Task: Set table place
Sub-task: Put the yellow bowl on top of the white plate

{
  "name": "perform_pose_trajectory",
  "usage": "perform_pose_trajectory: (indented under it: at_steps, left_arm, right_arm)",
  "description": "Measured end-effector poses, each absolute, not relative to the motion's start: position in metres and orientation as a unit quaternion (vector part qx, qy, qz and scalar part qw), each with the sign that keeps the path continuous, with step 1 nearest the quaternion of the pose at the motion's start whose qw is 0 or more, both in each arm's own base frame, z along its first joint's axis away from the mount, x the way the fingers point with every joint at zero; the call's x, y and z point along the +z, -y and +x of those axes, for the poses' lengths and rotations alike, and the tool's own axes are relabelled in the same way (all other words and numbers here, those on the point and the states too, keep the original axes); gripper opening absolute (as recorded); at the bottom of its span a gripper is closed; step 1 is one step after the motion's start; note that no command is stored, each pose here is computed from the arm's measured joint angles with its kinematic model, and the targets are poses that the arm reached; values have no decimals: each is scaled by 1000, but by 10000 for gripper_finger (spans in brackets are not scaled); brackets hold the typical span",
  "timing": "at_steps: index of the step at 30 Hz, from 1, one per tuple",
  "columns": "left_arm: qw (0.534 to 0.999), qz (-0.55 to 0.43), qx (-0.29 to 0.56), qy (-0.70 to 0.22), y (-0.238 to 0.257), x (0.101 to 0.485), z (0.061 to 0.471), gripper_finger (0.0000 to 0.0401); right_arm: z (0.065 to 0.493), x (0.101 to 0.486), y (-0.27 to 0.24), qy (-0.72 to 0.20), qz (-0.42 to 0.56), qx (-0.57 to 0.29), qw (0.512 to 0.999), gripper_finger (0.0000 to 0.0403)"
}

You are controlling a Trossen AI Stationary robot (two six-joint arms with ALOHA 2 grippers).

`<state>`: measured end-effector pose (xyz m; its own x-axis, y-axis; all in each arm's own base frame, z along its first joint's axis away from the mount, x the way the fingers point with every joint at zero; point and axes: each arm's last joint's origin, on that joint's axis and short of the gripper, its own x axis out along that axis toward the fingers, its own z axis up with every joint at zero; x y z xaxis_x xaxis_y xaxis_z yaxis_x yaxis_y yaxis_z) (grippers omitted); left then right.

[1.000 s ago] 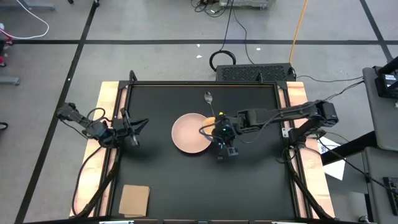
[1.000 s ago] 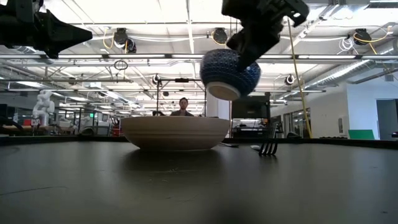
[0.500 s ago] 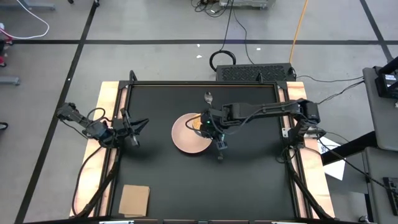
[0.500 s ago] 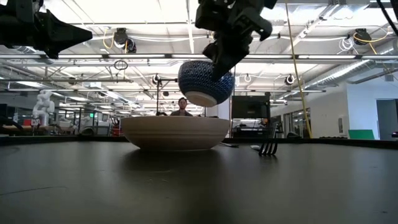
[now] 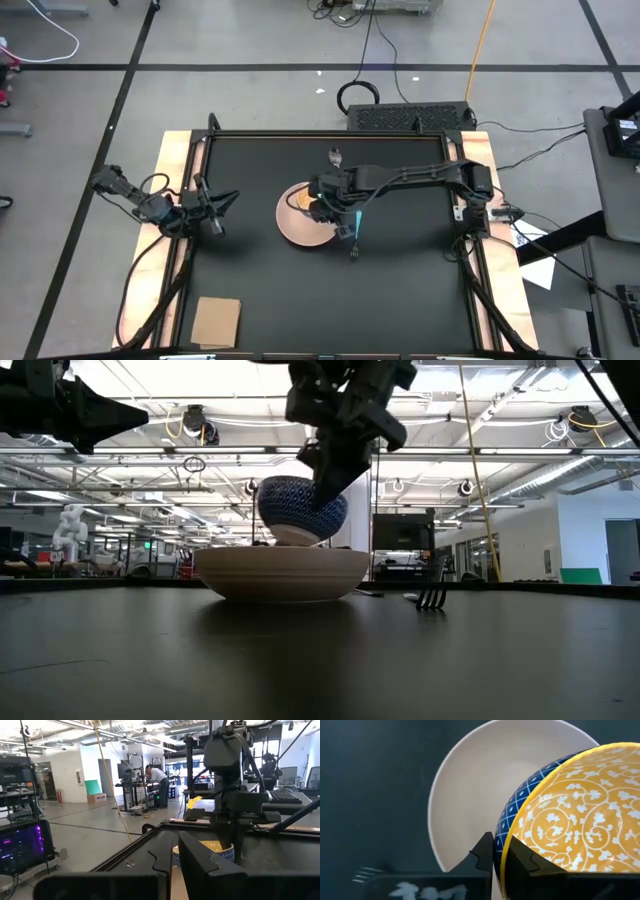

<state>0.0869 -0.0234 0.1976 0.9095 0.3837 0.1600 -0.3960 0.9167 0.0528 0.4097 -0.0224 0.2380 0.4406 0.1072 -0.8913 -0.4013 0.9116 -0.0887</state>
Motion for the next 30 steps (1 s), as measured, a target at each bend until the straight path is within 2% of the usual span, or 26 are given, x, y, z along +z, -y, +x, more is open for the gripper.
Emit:
perform_pose_trajectory:
  at_steps: [12,23,30]
  left_arm:
    - [976,47,199,67,24,196,87,37]
    - [976,47,199,68,24,196,87,37]
    - [976,50,199,66,24,196,87,37]
  right_arm:
    - [421,230,19,-505,-168,171,829,11]
    - [434,199,7,-515,-190,198,812,11]
    - [433,197,7,-519,-189,197,810,11]
